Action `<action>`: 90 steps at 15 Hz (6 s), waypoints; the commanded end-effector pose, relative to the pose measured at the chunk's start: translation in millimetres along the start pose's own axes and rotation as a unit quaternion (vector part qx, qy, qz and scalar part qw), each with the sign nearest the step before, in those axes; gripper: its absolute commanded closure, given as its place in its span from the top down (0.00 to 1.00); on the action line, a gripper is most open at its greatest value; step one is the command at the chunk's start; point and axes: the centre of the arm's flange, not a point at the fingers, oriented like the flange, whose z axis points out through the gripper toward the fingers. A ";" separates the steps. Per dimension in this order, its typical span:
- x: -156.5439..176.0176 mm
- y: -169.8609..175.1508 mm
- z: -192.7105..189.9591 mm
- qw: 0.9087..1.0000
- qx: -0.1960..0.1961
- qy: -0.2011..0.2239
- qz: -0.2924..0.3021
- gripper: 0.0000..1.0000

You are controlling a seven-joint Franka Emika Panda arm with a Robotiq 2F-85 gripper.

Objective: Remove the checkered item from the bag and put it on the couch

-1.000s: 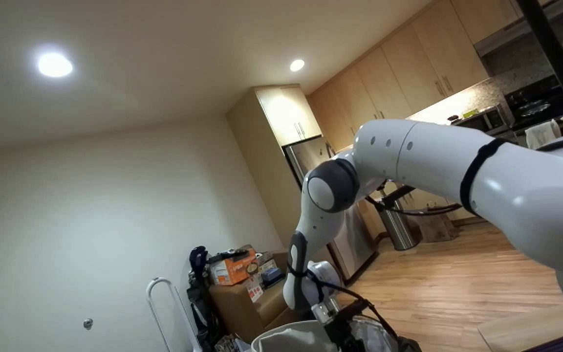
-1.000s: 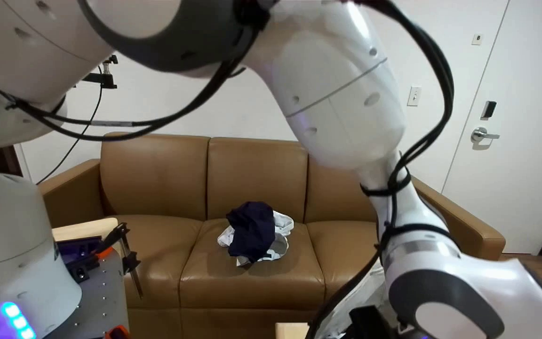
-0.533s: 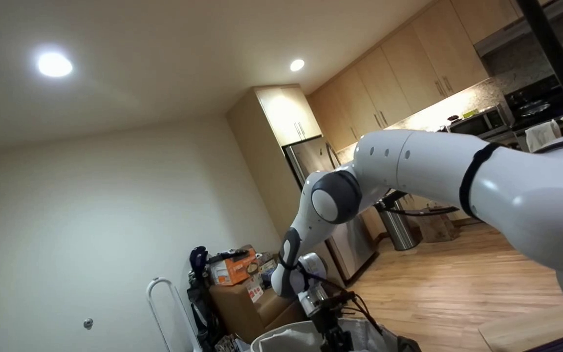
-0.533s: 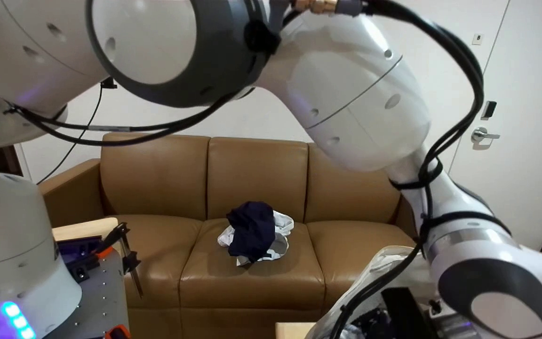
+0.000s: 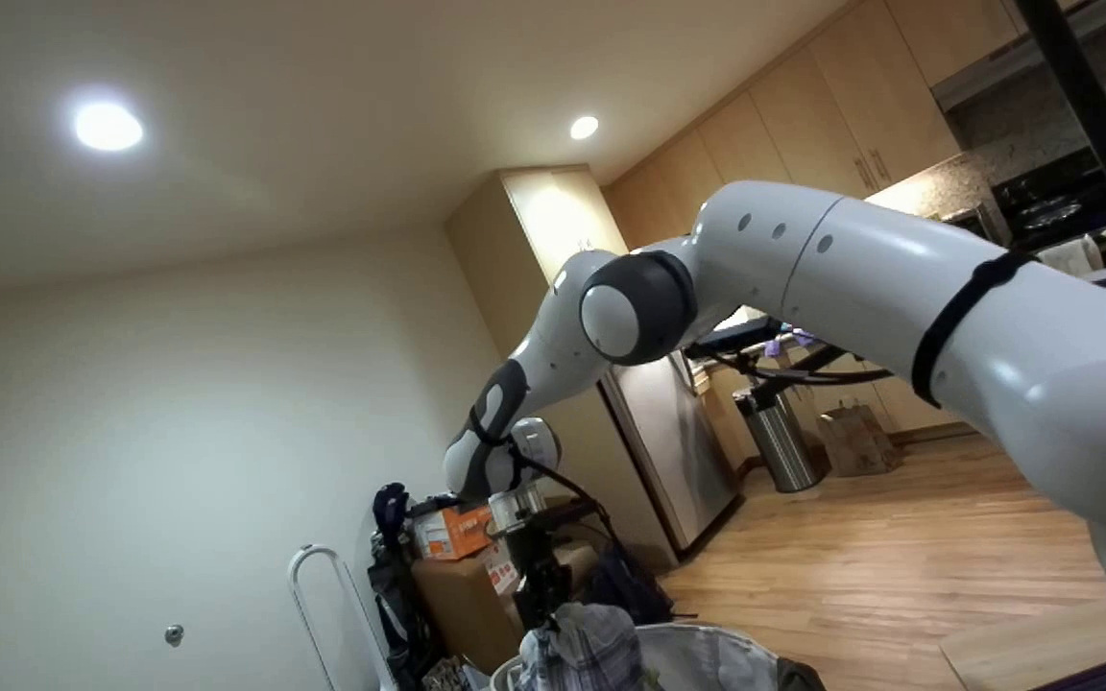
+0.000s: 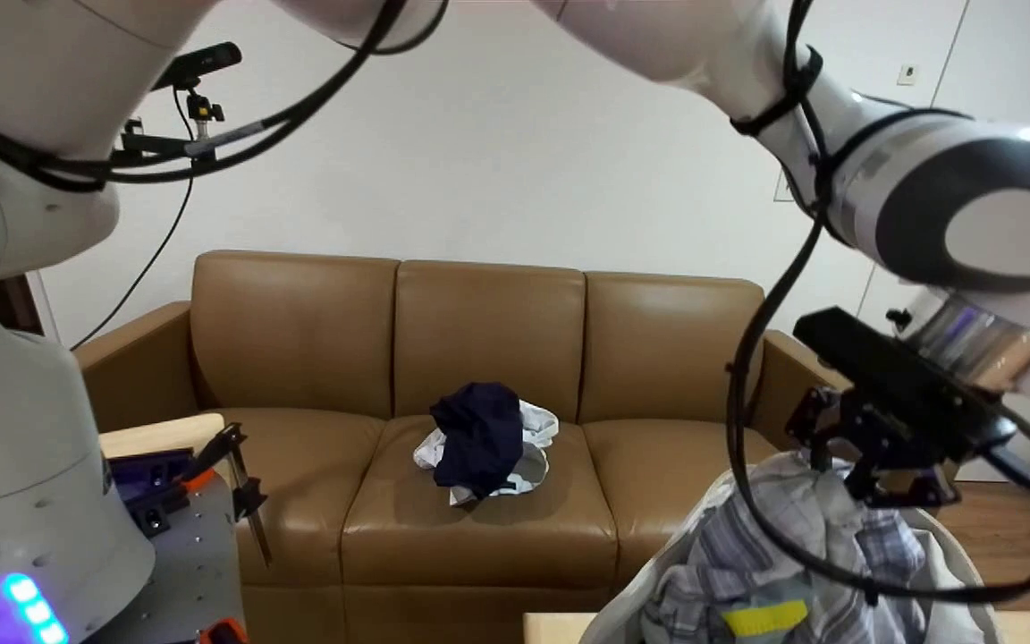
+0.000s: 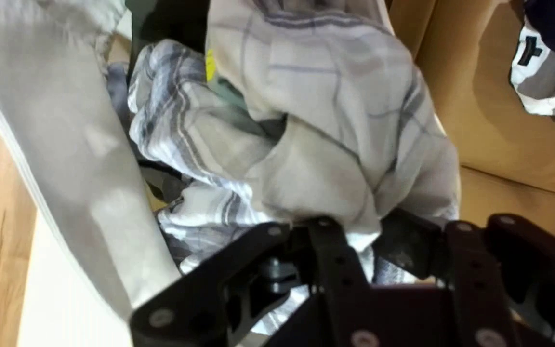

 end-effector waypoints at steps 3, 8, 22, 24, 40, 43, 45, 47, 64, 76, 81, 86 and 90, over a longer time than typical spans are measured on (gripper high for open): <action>-23.3 -104.5 -104.5 0.995 -0.025 0.085 -0.035 0.06; -45.8 -203.5 -179.8 0.989 -0.029 0.126 -0.074 0.06; -30.7 -476.3 -121.0 0.956 -0.020 0.005 -0.294 0.06; -21.3 -509.6 -89.2 0.945 -0.017 -0.028 -0.324 0.06; 25.5 -594.7 177.3 0.815 0.007 -0.288 -0.503 0.07; 10.6 -616.5 198.7 0.788 0.004 -0.294 -0.541 0.07; -0.1 -634.1 209.6 0.768 0.001 -0.296 -0.568 0.07; -8.4 -649.4 218.1 0.756 -0.010 -0.295 -0.585 0.07; -73.9 -710.8 295.0 0.717 -0.048 -0.343 -0.605 0.06; -111.6 -636.1 300.2 0.731 -0.056 -0.361 -0.577 0.07; -62.8 -693.6 288.1 0.701 -0.154 -0.292 -0.632 0.06; -88.5 -760.8 284.5 0.677 -0.204 -0.174 -0.685 0.06; -98.7 -815.2 305.1 0.674 -0.181 -0.047 -0.715 0.06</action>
